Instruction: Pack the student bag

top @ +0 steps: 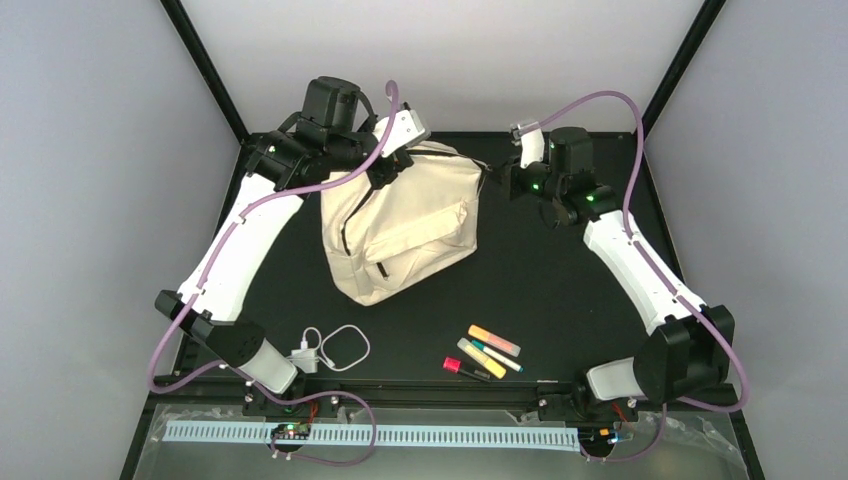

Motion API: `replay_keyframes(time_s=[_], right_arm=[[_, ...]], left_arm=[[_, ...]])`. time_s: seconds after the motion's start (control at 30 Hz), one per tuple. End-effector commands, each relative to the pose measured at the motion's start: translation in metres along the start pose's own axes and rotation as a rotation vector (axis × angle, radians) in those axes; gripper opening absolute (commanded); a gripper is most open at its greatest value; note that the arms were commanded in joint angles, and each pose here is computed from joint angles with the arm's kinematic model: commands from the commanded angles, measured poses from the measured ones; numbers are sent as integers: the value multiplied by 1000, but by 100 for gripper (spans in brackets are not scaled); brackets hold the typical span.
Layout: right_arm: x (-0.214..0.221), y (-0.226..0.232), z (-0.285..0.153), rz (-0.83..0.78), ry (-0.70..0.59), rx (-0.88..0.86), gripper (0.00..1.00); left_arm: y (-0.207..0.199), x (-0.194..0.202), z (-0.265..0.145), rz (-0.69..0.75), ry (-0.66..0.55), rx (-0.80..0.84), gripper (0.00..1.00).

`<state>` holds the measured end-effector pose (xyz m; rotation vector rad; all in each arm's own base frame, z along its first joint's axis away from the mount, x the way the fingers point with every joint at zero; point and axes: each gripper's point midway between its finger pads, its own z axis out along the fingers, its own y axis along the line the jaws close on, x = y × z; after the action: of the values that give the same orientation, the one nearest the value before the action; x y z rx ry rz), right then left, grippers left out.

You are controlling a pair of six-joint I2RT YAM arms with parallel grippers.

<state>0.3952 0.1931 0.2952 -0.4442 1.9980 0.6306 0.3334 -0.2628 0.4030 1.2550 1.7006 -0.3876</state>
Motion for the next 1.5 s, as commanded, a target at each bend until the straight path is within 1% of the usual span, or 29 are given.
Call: replay_keyframes(time_s=[0.0,0.17,0.27,0.37,0.43,0.5,0.63,0.7,0.77,0.83,0.87,0.9,0.97,1.0,1.03,1.13,1.17,1.2,1.27,1.33,1.4,1.47], right_arm=[[26,-30,4,46,56,57,1],[92,-13,16,171,120,-75,1],[116,6,21,205,146,-141,1],[122,27,29,201,155,-191,1],[126,37,39,195,183,-210,1],[133,34,50,207,213,-186,1],[155,13,71,219,272,-99,1],[164,5,80,213,304,-72,1],[163,6,84,207,313,-80,1],[141,12,77,181,260,-100,1],[129,15,71,164,231,-100,3],[114,18,64,147,196,-99,13],[83,29,45,107,123,-121,43],[68,37,33,89,76,-145,54],[53,45,20,77,22,-168,61],[28,69,-20,53,-130,-207,71],[27,74,-29,44,-162,-203,71],[30,87,-34,30,-174,-219,72],[45,105,-34,34,-158,-254,73],[58,112,-24,120,-102,-290,77],[66,109,-11,288,-54,-289,87],[72,104,2,426,-24,-275,88]], left_arm=[[12,-55,-83,19,-205,-123,2],[47,-72,-102,-94,-300,-206,2],[51,-77,-102,-117,-333,-183,2],[38,-77,-90,-140,-352,-77,2],[35,-79,-88,-160,-368,-45,2],[35,-88,-93,-167,-395,-42,2],[31,-114,-118,-165,-470,-29,2],[29,-120,-126,-171,-489,-29,2],[28,-117,-128,-189,-484,-34,2],[31,-104,-116,-228,-447,-41,2],[33,-98,-112,-243,-432,-52,2],[36,-90,-106,-264,-412,-63,2],[43,-79,-95,-306,-388,-81,2],[46,-75,-89,-333,-377,-88,2],[50,-70,-84,-361,-367,-100,1],[63,-59,-70,-436,-345,-122,2],[66,-56,-65,-455,-339,-124,2],[66,-53,-60,-463,-333,-116,2],[62,-47,-50,-471,-320,-79,2],[58,-39,-41,-483,-305,-52,2],[53,-29,-34,-490,-292,-34,2],[50,-19,-28,-490,-274,-34,2]])
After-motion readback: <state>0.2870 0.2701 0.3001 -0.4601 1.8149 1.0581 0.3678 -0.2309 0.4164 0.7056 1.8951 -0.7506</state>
